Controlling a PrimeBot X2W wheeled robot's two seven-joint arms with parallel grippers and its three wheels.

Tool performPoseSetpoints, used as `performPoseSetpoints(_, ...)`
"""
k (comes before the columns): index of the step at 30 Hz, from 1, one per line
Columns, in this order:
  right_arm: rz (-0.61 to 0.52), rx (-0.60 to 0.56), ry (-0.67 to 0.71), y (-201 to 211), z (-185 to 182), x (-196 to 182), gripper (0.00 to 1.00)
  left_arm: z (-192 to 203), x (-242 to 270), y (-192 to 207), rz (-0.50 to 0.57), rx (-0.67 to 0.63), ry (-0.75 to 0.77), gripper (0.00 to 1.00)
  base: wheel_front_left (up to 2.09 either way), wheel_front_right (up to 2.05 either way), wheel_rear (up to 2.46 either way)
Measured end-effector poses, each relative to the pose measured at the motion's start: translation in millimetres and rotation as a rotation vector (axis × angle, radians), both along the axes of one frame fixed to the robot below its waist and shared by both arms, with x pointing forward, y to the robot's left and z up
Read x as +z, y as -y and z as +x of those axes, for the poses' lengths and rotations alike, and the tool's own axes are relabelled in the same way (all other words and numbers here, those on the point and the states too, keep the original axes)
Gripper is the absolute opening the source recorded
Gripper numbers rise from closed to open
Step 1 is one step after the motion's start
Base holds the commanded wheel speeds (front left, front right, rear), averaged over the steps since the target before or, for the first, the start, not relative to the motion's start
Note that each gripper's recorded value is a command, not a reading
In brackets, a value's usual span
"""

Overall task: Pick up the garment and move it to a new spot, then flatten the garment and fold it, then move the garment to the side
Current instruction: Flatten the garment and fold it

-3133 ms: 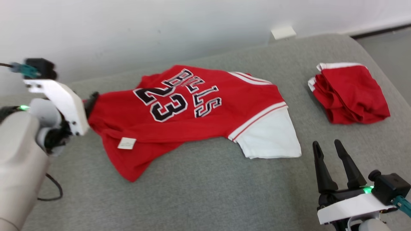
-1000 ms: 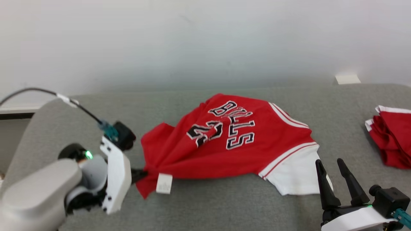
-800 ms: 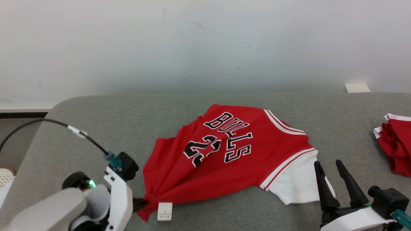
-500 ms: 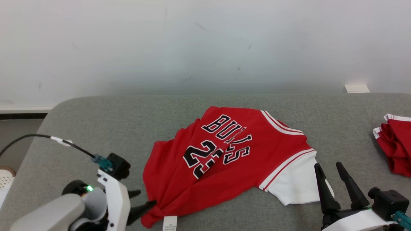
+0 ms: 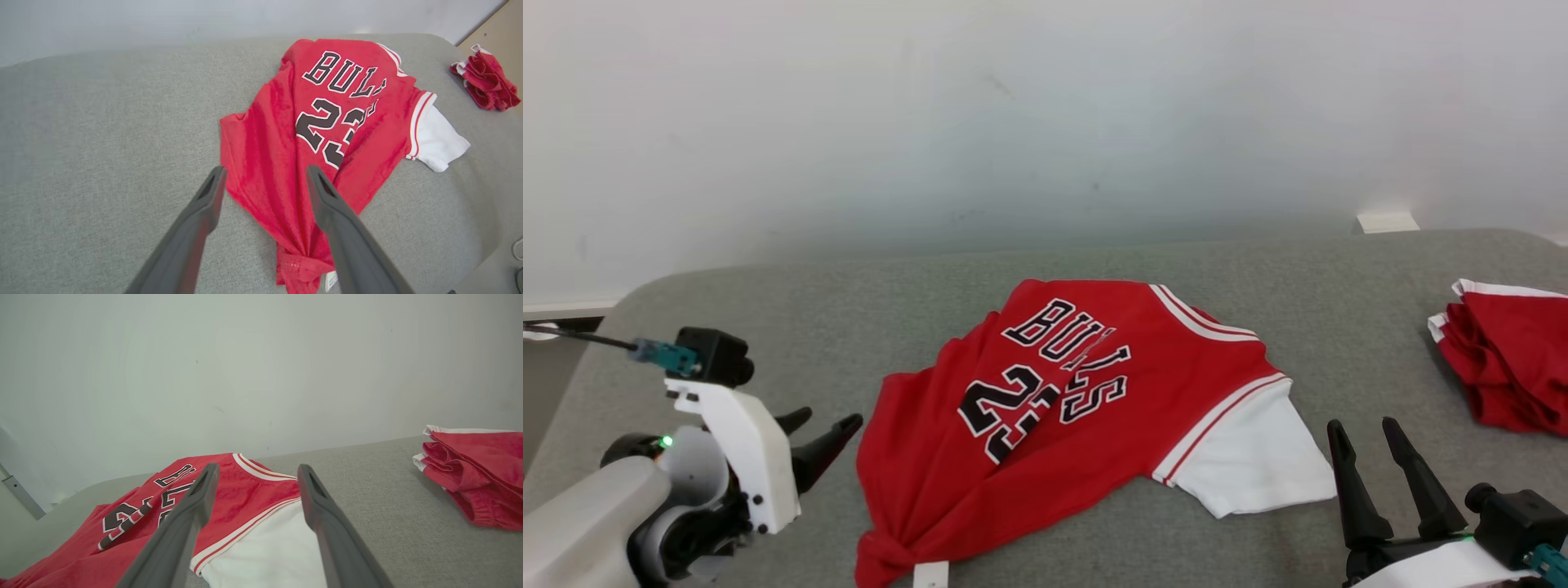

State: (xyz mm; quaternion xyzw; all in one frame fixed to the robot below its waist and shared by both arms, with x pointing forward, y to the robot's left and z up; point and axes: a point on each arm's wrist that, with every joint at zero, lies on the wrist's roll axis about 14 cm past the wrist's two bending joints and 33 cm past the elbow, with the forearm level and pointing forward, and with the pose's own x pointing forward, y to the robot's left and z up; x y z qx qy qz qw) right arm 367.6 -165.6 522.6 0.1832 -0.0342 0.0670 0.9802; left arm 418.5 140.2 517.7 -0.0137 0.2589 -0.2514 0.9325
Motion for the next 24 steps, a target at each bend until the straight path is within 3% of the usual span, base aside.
performPoseSetpoints(14, 0.007, -0.114, -0.035, 35, 5, -14, 1.00, 69, -55, 29, 0.072, -0.002, -0.216, 1.00, 0.00, 0.00, 0.00)
performPoseSetpoints(24, 0.016, -0.216, -0.105, 62, 1, -40, 1.00, 89, -123, 37, 0.195, -0.026, -0.391, 1.00, 0.00, 0.00, 0.00)
